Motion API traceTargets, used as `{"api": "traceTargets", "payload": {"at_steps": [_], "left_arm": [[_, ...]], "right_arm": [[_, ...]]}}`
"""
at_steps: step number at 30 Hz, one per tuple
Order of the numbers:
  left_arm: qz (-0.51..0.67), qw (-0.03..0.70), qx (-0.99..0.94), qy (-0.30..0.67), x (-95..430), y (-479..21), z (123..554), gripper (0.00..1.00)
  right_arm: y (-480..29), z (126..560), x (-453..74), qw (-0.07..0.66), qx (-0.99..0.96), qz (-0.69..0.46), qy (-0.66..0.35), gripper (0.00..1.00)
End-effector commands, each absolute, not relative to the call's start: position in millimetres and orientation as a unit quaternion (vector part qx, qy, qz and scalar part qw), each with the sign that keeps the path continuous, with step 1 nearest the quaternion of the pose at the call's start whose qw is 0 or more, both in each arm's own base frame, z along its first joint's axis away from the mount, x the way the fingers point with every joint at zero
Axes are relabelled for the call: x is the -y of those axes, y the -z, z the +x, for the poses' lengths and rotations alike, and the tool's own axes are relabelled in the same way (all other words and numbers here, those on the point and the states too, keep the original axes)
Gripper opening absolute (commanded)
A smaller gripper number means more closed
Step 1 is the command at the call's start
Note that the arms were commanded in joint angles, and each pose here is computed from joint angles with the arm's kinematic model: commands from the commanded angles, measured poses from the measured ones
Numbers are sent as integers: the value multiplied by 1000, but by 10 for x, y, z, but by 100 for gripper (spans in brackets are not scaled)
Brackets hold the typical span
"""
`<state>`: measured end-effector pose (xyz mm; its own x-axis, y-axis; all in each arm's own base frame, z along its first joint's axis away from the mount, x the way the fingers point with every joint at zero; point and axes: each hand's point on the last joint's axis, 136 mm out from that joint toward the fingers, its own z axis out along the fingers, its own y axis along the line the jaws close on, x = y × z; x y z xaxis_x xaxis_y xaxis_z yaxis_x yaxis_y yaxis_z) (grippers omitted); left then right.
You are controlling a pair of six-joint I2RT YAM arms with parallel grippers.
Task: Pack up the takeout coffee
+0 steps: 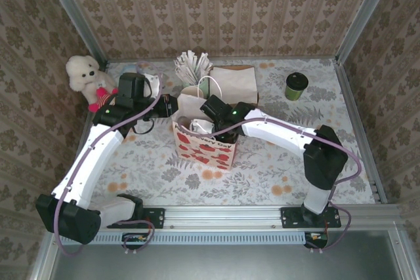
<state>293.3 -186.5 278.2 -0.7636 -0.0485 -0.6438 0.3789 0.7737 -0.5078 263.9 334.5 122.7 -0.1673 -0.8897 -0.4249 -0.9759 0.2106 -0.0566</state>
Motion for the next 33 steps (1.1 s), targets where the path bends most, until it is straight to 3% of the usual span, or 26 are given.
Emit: {"api": "traceTargets", "payload": {"at_steps": [1, 5, 14, 28, 33], "left_arm": [[89, 336, -874, 338, 1906, -2809, 2930, 8], [96, 336, -869, 350, 1951, -2823, 2900, 5], [84, 331, -879, 334, 1891, -2824, 2895, 4], [80, 338, -880, 325, 1846, -2776, 2886, 3], [76, 340, -880, 322, 1825, -2753, 2873, 2]], "right_arm": [[-1059, 2628, -3388, 155, -755, -625, -122, 9], [-932, 2642, -3400, 125, -765, -622, -113, 0], [-466, 2791, -3178, 50, -819, -571, -23, 0], [-974, 2744, -3437, 140, -784, -595, -104, 0], [-782, 2700, -3378, 119, -794, -586, -106, 0]]}}
